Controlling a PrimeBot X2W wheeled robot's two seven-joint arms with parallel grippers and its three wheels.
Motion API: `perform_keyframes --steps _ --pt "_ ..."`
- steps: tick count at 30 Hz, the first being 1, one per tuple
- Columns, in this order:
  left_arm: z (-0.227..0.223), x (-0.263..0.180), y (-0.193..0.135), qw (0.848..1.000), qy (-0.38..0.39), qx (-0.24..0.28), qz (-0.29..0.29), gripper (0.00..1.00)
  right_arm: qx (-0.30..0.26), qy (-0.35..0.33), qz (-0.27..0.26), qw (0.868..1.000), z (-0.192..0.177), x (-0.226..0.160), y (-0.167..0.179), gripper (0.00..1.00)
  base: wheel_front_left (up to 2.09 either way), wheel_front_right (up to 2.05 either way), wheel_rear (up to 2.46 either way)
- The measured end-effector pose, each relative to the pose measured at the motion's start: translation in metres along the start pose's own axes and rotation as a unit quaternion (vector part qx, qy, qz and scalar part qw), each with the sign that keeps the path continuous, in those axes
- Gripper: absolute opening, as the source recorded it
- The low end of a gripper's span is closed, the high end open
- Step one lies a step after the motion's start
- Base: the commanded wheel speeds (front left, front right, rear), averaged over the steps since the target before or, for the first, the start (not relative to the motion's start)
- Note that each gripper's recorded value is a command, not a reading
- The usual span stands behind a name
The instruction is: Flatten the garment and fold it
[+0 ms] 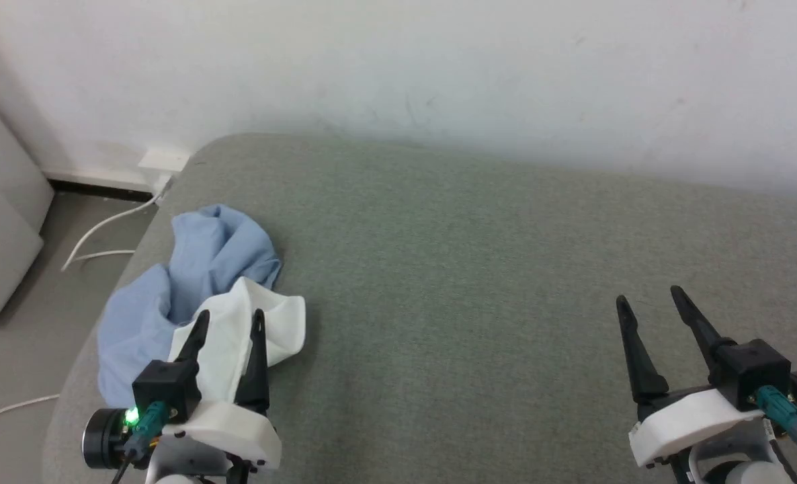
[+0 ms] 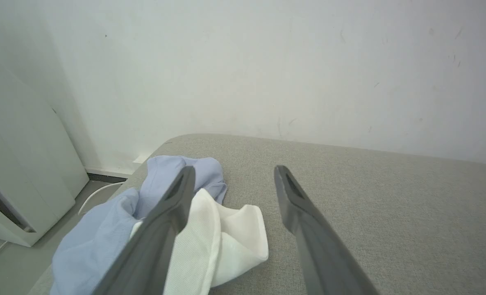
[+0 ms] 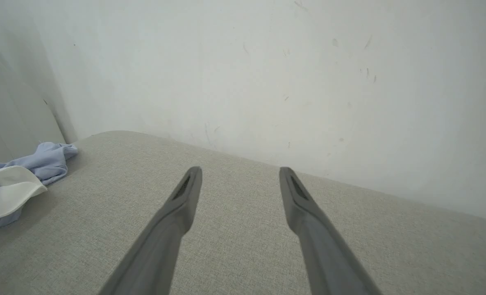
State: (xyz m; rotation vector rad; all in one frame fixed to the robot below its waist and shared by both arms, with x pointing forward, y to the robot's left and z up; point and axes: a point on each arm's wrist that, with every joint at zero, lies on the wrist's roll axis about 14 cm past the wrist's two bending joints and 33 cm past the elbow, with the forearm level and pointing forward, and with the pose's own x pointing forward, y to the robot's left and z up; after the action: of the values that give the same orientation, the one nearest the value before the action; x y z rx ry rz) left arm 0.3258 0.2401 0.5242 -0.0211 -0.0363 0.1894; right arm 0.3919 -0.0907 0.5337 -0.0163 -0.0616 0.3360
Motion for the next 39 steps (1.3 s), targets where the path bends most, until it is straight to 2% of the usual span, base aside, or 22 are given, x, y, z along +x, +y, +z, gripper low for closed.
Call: perform_keyframes --steps 24,33,39 --pt "-0.003 -0.024 0.044 0.997 -0.007 -0.02 0.077 1.0 0.007 -0.007 0.078 0.997 -0.002 0.024 0.049 1.0 -0.04 -0.04 -0.04" --pt "0.007 -0.009 0.053 0.995 -0.025 -0.015 0.092 1.0 0.01 0.0 0.096 0.995 -0.009 0.031 0.06 1.0 0.0 0.0 0.0" --pt "0.02 0.016 0.058 0.995 -0.042 -0.009 0.088 1.0 0.013 0.006 0.101 0.995 -0.016 0.036 0.062 1.0 0.0 0.0 0.0"
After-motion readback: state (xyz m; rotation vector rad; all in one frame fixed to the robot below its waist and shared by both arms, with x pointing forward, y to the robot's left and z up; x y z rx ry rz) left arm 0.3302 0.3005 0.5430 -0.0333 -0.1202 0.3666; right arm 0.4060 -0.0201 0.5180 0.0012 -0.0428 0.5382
